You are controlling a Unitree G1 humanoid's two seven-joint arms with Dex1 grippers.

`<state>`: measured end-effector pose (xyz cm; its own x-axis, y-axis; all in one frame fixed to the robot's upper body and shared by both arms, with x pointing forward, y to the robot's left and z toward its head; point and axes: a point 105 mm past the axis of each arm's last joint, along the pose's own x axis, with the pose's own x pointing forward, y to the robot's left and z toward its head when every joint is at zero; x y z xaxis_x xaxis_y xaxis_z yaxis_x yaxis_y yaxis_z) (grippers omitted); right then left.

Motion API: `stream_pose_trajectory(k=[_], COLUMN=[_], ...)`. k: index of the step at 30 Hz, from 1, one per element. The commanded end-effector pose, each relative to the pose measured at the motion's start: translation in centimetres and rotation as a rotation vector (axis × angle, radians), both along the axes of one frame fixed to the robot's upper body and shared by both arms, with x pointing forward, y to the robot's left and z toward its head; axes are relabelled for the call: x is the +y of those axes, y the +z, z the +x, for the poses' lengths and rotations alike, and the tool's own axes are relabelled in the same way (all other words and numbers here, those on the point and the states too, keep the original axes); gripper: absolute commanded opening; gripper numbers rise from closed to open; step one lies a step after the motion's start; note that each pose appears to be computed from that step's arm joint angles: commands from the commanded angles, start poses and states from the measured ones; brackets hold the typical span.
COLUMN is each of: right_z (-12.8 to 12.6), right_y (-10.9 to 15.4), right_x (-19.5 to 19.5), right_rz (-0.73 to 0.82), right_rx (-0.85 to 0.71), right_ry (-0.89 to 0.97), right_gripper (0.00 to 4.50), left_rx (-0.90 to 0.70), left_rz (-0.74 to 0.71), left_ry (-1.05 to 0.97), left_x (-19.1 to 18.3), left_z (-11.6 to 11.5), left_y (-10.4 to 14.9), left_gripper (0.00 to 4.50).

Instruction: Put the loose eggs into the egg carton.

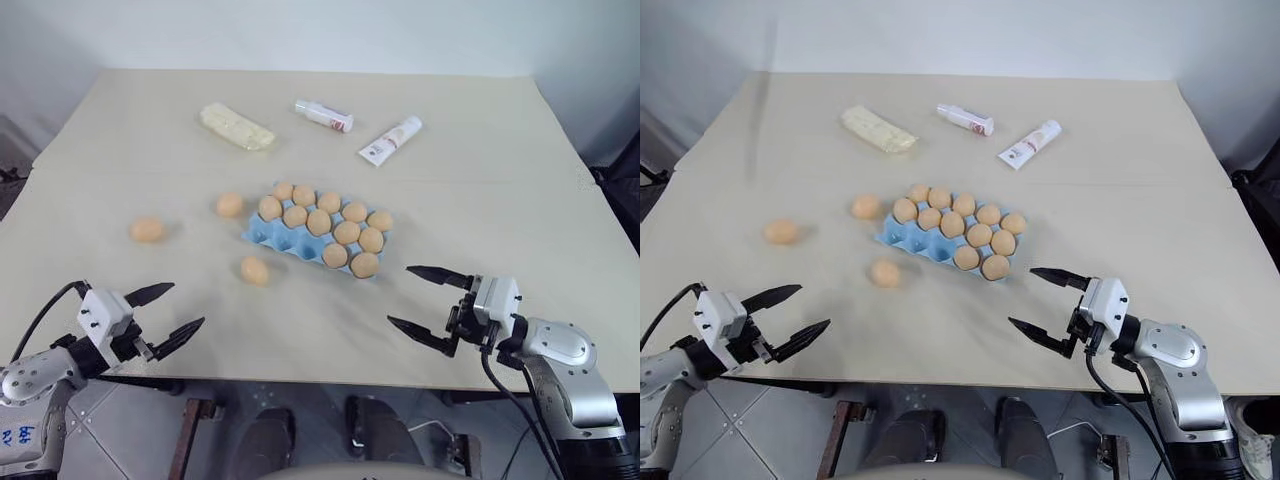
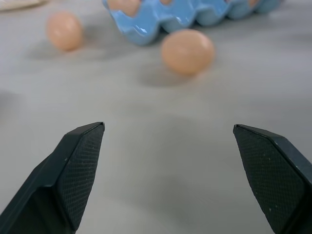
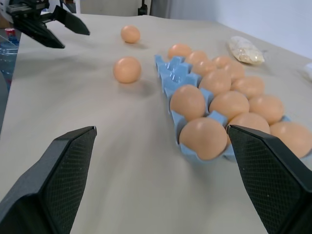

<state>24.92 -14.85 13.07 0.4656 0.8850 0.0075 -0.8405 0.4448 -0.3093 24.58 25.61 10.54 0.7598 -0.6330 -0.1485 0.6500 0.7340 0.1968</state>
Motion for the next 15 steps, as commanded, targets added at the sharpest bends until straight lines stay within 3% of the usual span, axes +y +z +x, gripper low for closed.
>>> stream_pose_trajectory(k=[1, 8, 14, 15], right_z=[-0.1, -0.2, -0.2, -0.2], right_y=[1.4, 1.7, 2.0, 2.0], right_x=[0.7, 1.6, 2.2, 2.4], right_rz=[0.007, 0.02, 0.04, 0.044], right_rx=[-0.054, -0.036, -0.031, -0.028], right_ry=[0.024, 0.061, 0.065, 0.069], right_gripper=[4.49, 4.49, 4.49, 4.5], left_rx=[-0.038, -0.058, -0.06, -0.058], left_rz=[-0.038, -0.057, -0.022, -0.016], left_ry=[-0.082, -0.067, -0.054, -0.065], left_x=[-3.9, -8.2, -9.7, -9.8], left_z=[1.3, 5.5, 7.3, 7.2], left_y=[0.7, -0.5, -1.6, -1.7], left_gripper=[4.5, 4.5, 4.5, 4.32])
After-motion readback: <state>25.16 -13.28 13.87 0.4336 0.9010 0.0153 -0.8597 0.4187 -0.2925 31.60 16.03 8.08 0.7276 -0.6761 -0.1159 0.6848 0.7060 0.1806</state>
